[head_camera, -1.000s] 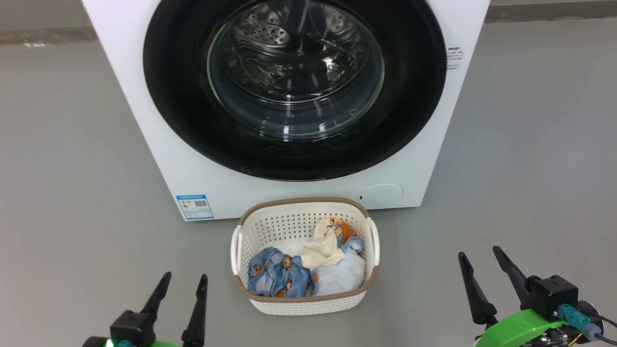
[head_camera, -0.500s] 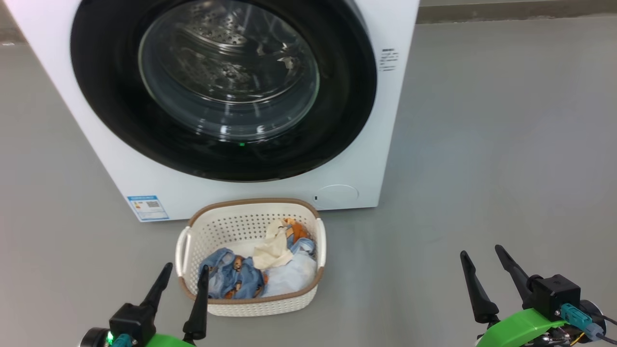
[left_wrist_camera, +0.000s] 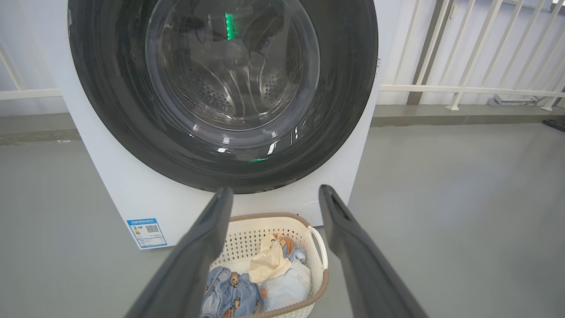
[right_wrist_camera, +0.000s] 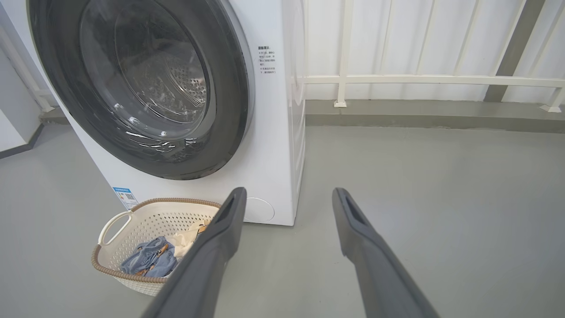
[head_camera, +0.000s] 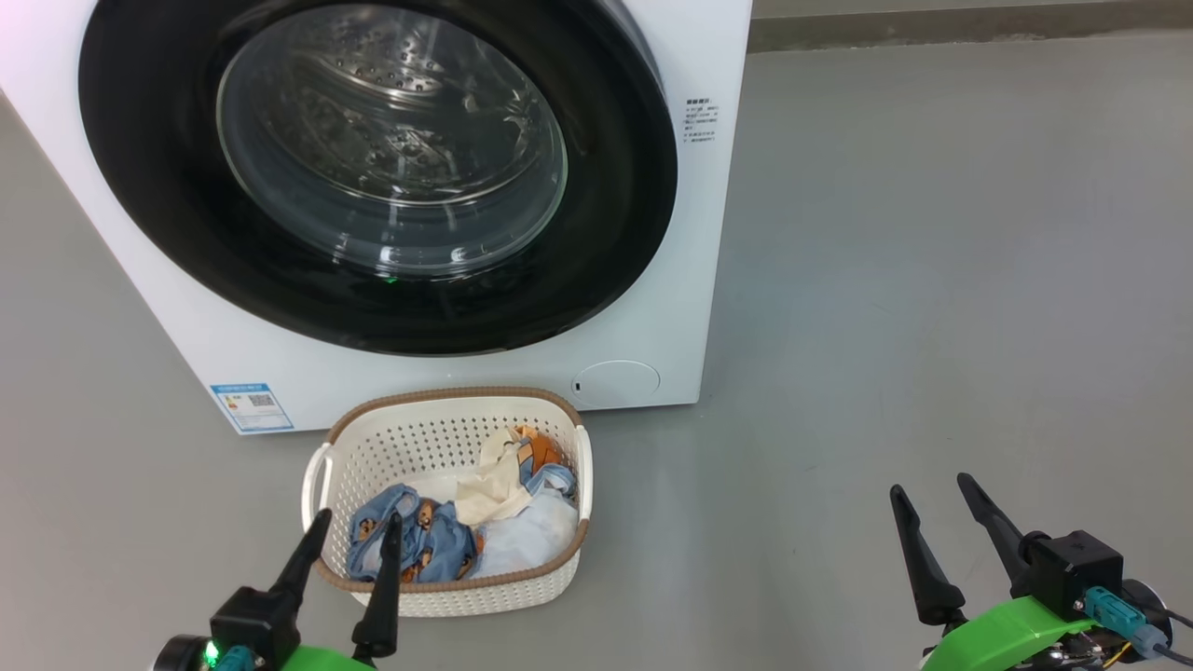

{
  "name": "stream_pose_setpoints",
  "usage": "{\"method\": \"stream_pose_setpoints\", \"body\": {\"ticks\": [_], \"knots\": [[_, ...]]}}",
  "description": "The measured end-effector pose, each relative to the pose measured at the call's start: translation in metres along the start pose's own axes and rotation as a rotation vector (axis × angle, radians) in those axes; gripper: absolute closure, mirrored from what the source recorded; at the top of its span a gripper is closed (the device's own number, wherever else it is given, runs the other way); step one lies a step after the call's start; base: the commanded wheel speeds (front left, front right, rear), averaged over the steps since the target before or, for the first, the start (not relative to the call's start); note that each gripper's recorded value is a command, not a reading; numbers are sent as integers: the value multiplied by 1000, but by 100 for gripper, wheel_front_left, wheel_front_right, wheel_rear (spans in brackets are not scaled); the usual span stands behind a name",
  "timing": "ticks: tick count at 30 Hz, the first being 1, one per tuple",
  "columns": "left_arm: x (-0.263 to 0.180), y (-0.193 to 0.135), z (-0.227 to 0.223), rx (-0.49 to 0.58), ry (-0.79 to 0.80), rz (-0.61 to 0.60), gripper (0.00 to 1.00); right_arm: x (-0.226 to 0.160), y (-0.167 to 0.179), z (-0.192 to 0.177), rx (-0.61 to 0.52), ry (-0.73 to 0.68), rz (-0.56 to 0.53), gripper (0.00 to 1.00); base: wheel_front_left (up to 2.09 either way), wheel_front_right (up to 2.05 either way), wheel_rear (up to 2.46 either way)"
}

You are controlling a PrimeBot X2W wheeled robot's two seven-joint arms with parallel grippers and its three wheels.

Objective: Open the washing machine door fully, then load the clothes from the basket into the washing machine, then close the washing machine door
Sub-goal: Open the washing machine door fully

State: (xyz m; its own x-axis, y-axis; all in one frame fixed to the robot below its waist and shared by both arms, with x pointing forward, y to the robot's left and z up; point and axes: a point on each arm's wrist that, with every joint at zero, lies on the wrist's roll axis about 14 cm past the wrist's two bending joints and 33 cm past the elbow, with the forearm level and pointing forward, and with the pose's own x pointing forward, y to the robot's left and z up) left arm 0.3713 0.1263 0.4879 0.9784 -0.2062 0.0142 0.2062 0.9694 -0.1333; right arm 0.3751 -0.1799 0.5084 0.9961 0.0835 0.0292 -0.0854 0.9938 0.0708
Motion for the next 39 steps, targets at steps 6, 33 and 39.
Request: {"method": "stream_pose_setpoints", "body": {"ticks": [6,33,39], "knots": [[-1,1,0,1,2,6,0,-1,0,1,0,-4,-1,0,0,0,0],[-2,3,-6,-1,18,21,0,0,1,3,18,-6,2,100,0,0,0],[-1,4,-8,-2,24,22,0,0,0,1,29,0,2,100,0,0,0]]}}
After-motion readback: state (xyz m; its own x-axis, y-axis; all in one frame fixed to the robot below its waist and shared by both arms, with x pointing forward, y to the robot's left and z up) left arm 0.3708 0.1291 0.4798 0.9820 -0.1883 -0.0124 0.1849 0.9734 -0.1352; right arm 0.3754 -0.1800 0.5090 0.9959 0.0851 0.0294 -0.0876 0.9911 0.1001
